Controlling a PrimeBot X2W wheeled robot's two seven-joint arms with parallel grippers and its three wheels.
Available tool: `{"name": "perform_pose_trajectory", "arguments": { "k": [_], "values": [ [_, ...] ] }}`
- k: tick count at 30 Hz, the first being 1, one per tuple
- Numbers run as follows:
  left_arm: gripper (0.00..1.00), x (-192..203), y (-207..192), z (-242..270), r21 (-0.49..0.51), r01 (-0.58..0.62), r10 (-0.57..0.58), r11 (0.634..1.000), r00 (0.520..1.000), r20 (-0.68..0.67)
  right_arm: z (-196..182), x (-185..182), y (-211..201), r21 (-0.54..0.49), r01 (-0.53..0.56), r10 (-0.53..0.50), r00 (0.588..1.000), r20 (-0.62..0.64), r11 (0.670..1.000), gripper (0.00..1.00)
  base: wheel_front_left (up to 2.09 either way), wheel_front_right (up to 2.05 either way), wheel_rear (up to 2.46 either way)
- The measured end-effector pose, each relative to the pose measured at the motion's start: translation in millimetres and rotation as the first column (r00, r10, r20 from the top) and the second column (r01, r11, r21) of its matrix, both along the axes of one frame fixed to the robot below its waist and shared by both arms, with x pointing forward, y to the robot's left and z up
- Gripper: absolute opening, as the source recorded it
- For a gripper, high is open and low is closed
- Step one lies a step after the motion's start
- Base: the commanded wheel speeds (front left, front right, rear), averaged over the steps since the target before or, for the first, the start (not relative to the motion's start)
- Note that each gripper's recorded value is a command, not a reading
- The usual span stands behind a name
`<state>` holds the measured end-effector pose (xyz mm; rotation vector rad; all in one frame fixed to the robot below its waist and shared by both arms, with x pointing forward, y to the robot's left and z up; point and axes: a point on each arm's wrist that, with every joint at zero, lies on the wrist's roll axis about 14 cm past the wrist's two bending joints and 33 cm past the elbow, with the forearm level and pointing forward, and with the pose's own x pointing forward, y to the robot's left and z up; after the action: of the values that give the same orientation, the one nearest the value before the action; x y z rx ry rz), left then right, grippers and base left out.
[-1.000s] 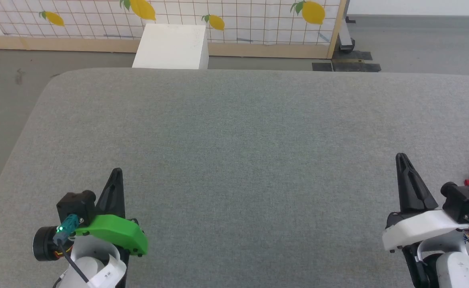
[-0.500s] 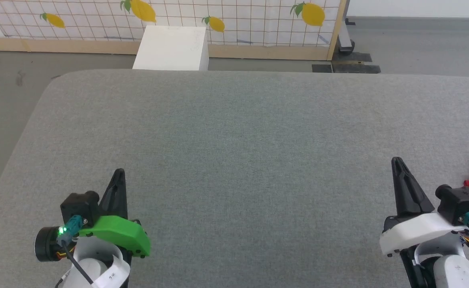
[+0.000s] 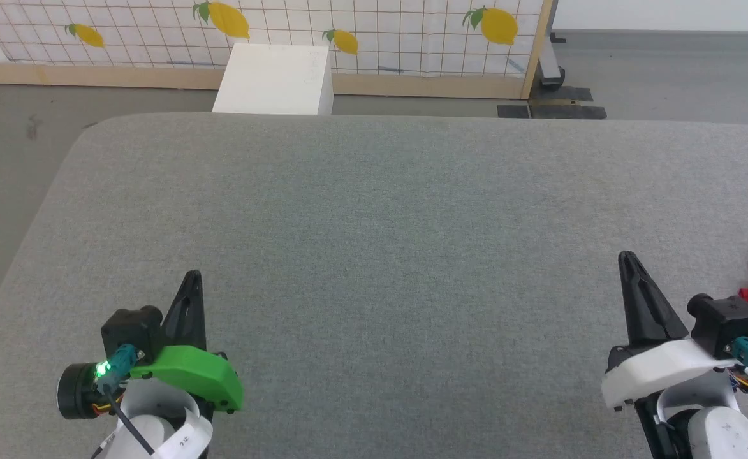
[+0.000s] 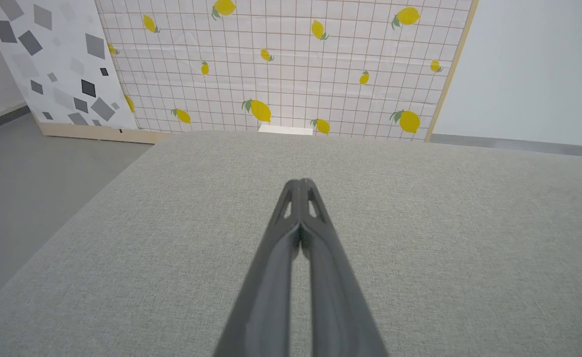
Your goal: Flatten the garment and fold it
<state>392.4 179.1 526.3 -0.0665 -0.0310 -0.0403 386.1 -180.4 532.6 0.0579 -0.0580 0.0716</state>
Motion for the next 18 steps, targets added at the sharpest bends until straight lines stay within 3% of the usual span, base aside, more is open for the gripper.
{"name": "perform_pose_trajectory", "arguments": {
  "k": [18],
  "values": [
    [0.00,-4.5,-2.0,1.3,0.029,-0.004,0.004,1.000,1.000,-0.003,-1.7,-3.6,5.6,-0.030,-0.017,0.016,1.000,-0.015,0.999,0.00,0.00,0.00,0.00]
  ]
}}
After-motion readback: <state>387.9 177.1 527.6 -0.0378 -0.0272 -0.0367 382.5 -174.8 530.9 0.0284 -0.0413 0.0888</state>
